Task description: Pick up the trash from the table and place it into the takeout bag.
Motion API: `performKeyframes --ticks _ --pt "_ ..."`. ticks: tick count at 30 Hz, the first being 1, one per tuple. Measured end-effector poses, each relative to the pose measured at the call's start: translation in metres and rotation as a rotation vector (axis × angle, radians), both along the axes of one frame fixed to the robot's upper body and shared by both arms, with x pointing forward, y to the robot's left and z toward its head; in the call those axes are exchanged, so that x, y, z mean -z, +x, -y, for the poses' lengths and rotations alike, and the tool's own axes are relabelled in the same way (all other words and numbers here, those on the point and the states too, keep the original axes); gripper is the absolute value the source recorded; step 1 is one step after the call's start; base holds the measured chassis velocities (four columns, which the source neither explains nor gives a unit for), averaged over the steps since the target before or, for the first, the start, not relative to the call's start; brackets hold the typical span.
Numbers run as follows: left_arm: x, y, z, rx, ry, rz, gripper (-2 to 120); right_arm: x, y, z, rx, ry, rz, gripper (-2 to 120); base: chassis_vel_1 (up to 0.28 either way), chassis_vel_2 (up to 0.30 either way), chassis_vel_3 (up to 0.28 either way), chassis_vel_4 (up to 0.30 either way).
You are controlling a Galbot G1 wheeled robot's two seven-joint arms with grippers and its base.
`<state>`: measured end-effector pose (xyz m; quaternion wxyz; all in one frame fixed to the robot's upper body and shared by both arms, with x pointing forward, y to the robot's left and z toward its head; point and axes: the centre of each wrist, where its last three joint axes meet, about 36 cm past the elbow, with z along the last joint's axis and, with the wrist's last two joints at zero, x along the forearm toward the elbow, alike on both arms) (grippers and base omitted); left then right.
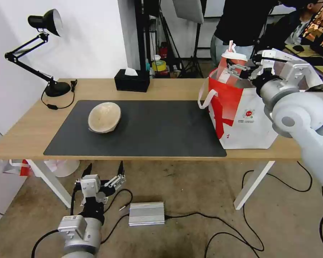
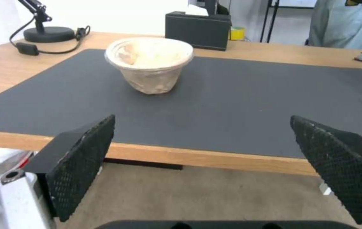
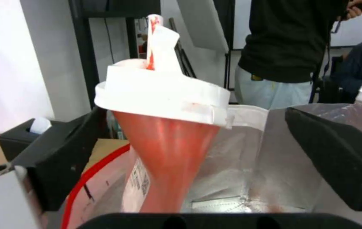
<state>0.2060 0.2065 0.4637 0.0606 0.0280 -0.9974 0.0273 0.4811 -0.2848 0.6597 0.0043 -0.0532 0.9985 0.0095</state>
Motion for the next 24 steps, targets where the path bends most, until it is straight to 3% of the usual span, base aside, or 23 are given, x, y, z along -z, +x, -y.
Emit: performKeyframes --ticks 24 --pt "-0.0009 0.001 -0.0009 -0.007 0.005 0.007 97 -0.0067 -0.0028 0.0047 0.095 -0.065 -0.046 100 0.0 0.0 0.0 0.0"
